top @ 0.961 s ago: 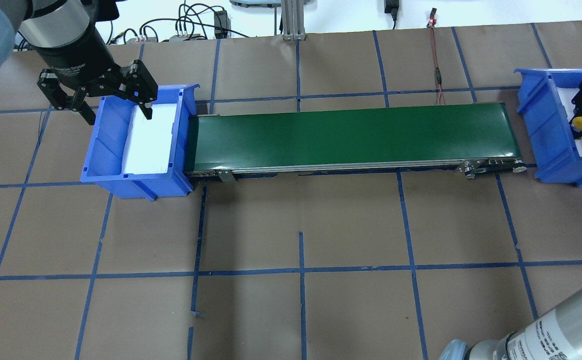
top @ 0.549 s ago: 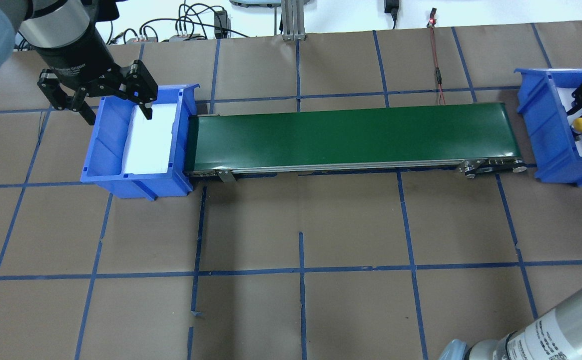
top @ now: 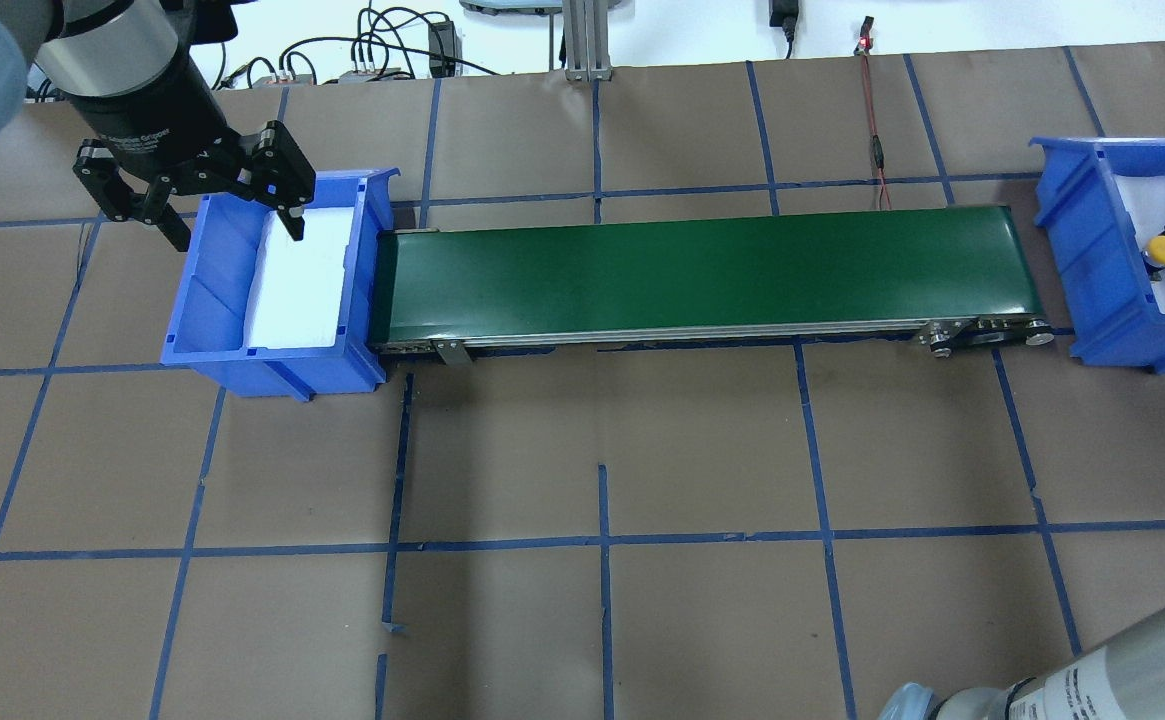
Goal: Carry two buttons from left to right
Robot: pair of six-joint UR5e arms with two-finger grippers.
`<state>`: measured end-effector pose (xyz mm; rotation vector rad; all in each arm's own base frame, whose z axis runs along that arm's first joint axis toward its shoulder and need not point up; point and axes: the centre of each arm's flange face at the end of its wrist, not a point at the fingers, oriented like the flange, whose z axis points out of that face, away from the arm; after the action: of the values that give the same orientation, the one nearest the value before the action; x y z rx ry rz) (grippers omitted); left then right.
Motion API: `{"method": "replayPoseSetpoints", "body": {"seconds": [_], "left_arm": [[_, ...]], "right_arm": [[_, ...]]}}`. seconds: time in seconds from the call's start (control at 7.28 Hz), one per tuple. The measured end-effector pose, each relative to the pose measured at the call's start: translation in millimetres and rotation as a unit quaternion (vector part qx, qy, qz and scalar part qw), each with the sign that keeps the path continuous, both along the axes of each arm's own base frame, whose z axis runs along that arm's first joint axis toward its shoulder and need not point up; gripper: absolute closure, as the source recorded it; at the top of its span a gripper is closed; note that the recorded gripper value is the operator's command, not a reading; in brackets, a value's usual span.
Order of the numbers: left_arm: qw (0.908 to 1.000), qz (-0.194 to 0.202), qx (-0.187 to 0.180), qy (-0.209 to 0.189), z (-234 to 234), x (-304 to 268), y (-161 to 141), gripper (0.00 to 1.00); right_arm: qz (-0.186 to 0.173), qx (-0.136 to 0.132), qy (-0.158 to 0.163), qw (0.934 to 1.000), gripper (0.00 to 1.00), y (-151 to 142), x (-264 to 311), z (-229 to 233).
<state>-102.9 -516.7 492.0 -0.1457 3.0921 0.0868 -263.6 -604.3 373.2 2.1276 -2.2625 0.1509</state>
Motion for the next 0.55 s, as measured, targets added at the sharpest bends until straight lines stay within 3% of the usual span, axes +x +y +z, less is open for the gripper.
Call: {"method": "replayPoseSetpoints", "body": {"seconds": [0.27, 0.41, 0.55], "left_arm": [[1.0, 0.0, -0.001, 0.0, 1, 0, 0, 0.0], [1.0, 0.0, 0.0, 0.0, 0, 0, 0, 0.0], [1.0, 0.0, 0.0, 0.0, 0, 0, 0, 0.0]], "right_arm": [[-0.11, 0.024, -0.027, 0.9932, 0.0, 6, 67, 49], [-0.159, 0.04, -0.035, 0.9858, 0.0, 10, 109, 67], [-0.215, 0.054, -0.04, 0.9743, 0.0, 15, 156, 83]]}}
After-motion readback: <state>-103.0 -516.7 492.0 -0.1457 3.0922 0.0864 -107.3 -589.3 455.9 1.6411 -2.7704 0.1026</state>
